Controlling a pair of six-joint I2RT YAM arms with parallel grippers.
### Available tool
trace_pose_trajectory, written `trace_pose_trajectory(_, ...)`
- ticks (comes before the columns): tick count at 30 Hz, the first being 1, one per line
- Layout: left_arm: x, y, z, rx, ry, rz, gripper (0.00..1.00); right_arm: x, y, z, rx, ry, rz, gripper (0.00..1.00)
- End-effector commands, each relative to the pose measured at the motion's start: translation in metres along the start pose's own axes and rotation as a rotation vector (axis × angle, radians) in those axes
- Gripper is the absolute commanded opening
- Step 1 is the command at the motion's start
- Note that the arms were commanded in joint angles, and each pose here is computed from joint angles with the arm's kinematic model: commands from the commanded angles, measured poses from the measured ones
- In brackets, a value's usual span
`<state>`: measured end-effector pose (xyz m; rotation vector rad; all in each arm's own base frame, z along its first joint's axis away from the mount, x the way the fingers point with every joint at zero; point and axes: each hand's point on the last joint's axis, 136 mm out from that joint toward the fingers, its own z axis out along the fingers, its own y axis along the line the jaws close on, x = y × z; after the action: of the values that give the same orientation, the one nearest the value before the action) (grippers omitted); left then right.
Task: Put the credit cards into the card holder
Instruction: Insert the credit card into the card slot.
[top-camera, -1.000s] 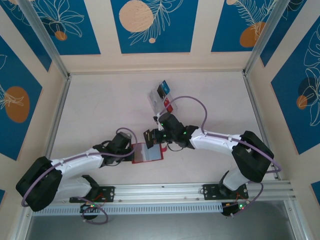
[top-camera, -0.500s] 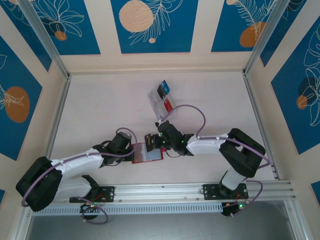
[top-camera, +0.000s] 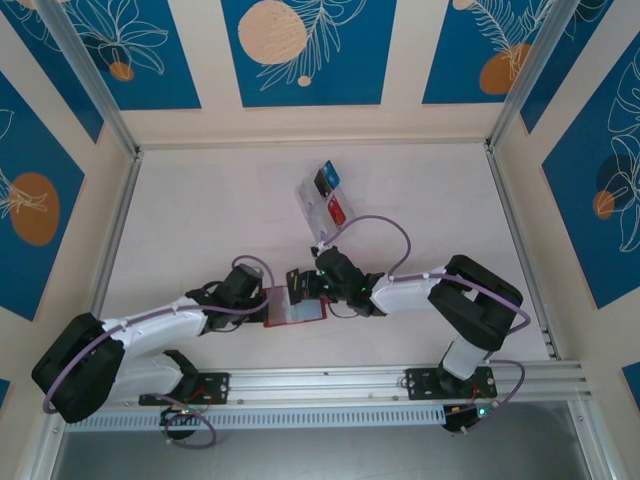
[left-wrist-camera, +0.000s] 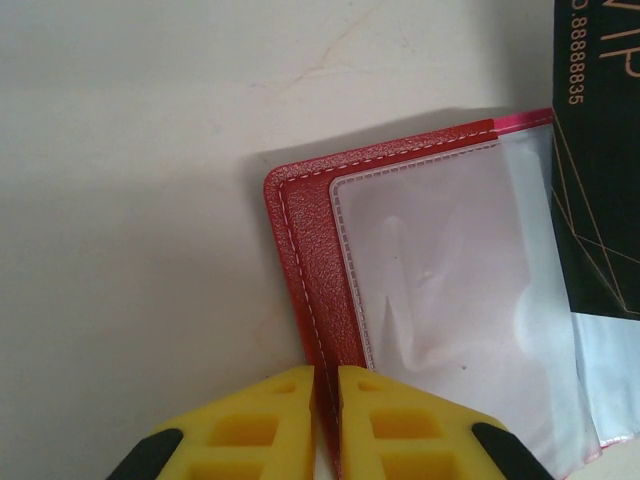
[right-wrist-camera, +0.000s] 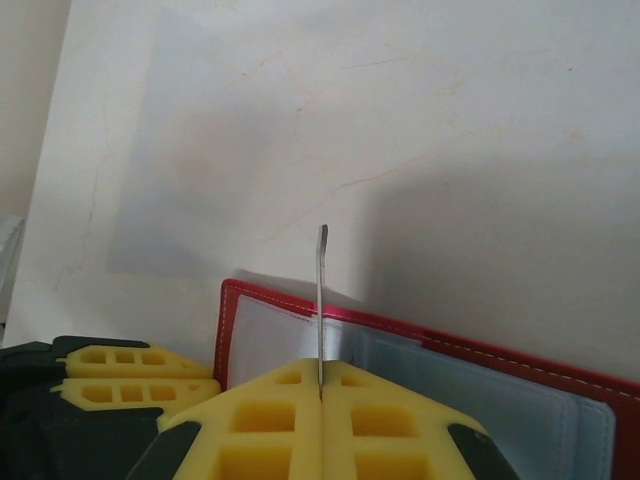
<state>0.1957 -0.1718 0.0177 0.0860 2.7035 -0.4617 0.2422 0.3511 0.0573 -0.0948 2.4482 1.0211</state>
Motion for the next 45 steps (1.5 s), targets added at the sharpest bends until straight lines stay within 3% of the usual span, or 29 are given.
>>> trace_pose_trajectory(1, 0.019, 0.009, 0.004, -0.029, 0.069, 0.005, 0.12, 0.004, 0.000, 0.003, -0.042, 0.011, 0.048, 0.00)
trace_pose_trajectory(23, 0.020, 0.011, 0.005, -0.040, 0.070, 0.003, 0.12, 0.017, -0.012, 0.007, -0.133, 0.068, 0.191, 0.00)
trace_pose_trajectory(45, 0.020, 0.011, 0.006, -0.044, 0.072, 0.005, 0.12, 0.009, 0.009, -0.003, -0.065, 0.072, 0.093, 0.00)
